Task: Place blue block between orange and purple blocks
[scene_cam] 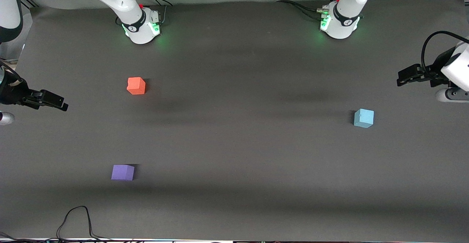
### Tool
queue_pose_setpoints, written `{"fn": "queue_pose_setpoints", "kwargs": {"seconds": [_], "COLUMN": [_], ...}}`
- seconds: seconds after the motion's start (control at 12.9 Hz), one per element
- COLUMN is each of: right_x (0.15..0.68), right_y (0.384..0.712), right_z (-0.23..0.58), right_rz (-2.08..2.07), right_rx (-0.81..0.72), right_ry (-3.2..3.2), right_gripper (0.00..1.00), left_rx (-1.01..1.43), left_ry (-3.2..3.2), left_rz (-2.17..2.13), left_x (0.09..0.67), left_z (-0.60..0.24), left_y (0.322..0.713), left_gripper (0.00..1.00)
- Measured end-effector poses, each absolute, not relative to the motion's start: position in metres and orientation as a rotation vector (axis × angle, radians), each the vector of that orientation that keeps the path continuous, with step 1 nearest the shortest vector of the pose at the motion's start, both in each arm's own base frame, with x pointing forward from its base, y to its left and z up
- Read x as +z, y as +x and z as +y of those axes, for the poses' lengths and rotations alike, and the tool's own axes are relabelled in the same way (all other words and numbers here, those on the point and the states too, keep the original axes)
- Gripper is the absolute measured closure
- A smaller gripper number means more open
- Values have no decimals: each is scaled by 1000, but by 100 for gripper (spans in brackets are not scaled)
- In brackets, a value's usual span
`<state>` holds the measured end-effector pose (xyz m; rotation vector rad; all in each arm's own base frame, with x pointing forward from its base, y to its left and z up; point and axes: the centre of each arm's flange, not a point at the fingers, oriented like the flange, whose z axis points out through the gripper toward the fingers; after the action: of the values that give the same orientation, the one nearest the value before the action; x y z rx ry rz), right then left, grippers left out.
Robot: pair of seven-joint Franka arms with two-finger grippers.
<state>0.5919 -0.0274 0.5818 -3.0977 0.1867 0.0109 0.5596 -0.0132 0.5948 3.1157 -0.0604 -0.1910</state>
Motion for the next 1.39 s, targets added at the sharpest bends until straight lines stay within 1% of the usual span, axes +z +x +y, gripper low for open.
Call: {"fn": "queue_pose_setpoints", "kwargs": {"seconds": [0.46, 0.62, 0.85, 1.16, 1.39], "right_x": [582, 581, 581, 581, 581], "right_y": [592, 592, 592, 592, 592], "right_z": [-28, -29, -29, -29, -29], "right_rz": [189, 190, 191, 192, 192], "right_rx": [12, 12, 12, 14, 14], "right_ry": [-3098, -3098, -3098, -3098, -3098], "right_gripper": [0, 0, 0, 0, 0], "left_rx": [-212, -249, -282, -223, -191], "left_ry": [3117, 3119, 3123, 3134, 3140], "left_rz": [-93, -101, -74, -97, -118], "left_x": [592, 588, 579, 579, 560], "left_z": [-11, 7, 33, 28, 21], "left_y": [559, 556, 540, 502, 506], "left_gripper": [0, 0, 0, 0, 0]}}
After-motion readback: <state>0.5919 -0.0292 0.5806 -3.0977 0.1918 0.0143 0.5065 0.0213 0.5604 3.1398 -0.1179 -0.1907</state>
